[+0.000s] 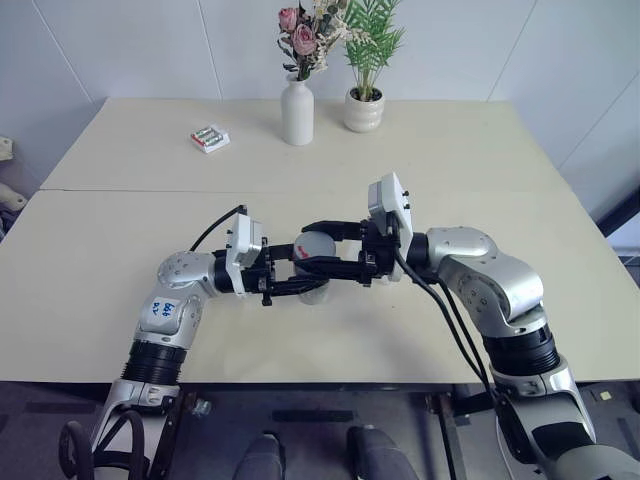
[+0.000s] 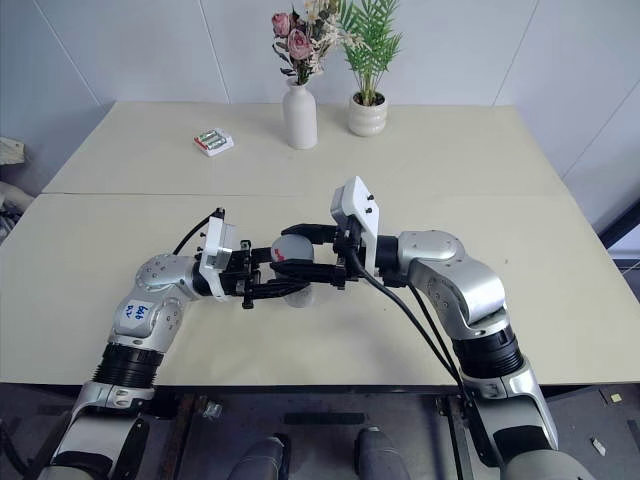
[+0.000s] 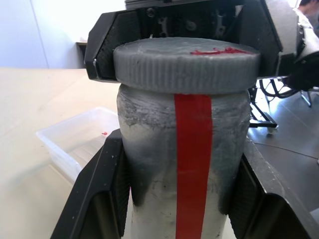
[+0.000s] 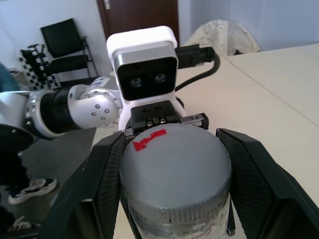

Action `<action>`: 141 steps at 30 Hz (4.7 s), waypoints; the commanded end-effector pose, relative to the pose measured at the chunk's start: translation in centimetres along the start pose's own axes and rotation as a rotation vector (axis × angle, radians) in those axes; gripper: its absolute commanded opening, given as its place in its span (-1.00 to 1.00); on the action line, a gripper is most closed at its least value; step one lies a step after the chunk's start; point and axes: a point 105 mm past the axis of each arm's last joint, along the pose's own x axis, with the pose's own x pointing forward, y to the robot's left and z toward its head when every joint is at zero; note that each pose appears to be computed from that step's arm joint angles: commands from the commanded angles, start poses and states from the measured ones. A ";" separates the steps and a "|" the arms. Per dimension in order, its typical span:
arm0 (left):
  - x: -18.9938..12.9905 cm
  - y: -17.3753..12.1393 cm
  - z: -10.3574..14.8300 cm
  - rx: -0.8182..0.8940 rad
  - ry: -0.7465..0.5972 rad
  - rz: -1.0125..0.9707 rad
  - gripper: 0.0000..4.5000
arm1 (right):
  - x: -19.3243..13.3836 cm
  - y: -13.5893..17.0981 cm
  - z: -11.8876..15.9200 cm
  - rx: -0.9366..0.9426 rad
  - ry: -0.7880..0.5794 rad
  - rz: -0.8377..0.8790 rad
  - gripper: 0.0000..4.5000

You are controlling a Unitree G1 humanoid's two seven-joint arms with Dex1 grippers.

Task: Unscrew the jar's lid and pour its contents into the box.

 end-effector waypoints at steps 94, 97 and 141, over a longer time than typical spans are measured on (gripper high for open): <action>0.8 -0.2 0.9 0.023 -0.076 0.027 -0.07 | -3.3 -3.1 0.6 -0.086 -0.080 -0.181 0.99; 0.8 -0.2 0.9 0.021 -0.076 0.029 -0.07 | -4.0 -3.4 0.4 -0.078 -0.073 -0.199 0.99; 0.7 -0.7 0.6 0.021 -0.060 0.010 -0.07 | 0.7 -0.6 1.4 -0.086 -0.114 -0.074 0.99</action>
